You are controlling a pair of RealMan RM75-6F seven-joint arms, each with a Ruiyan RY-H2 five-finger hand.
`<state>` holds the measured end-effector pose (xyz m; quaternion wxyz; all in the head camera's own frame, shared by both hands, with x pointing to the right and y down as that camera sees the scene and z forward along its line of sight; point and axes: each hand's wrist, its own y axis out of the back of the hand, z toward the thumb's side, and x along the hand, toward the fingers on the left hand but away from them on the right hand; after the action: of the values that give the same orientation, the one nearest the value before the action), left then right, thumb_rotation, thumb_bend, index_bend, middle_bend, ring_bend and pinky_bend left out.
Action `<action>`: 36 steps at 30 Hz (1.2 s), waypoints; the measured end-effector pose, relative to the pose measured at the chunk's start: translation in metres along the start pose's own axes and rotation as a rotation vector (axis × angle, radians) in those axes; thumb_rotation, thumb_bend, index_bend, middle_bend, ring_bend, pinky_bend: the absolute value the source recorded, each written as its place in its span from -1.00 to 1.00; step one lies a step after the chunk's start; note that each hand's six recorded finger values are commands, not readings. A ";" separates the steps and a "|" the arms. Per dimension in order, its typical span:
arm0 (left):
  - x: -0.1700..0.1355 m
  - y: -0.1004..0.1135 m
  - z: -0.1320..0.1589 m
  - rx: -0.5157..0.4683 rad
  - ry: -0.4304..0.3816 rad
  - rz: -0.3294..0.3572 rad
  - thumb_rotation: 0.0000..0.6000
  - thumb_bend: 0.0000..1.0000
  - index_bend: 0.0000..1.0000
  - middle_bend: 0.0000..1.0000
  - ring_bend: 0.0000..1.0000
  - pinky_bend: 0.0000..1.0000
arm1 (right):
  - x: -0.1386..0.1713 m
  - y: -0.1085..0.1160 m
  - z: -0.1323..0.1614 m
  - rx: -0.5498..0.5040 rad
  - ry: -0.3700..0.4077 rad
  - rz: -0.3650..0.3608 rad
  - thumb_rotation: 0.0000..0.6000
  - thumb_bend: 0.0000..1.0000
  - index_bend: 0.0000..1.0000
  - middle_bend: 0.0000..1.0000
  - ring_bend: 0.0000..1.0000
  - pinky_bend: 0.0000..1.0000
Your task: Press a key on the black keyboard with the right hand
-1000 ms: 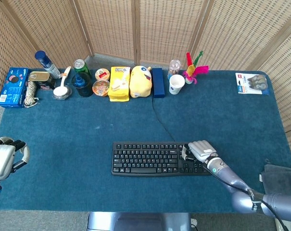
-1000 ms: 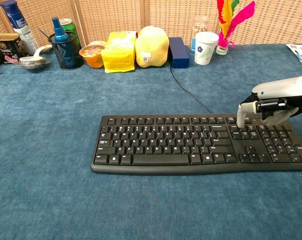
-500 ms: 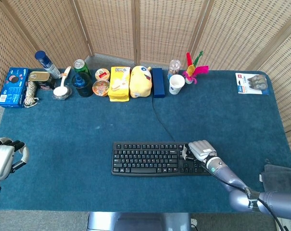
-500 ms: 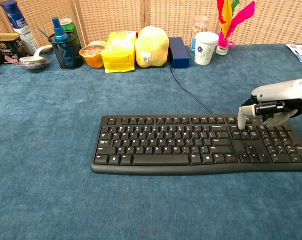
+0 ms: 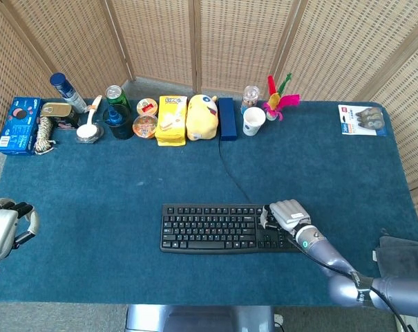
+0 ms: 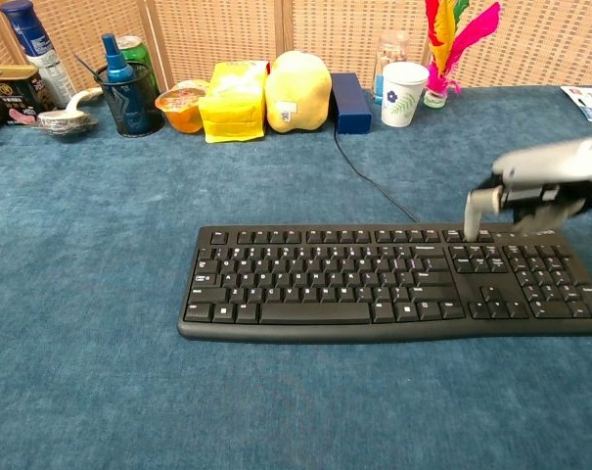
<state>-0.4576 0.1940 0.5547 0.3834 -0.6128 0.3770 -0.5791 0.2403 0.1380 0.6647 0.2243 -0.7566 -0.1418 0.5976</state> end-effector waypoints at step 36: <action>-0.057 -0.035 -0.010 -0.084 0.066 -0.064 -0.99 0.06 0.22 0.15 0.03 -0.42 | 0.168 -0.032 -0.121 -0.201 -0.190 -0.636 -1.00 0.23 -0.35 0.17 0.24 0.22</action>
<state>-0.4691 0.2599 0.5632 0.3259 -0.6208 0.3936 -0.5945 0.4005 0.2262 0.5627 0.3094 -0.6340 -0.4487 0.5486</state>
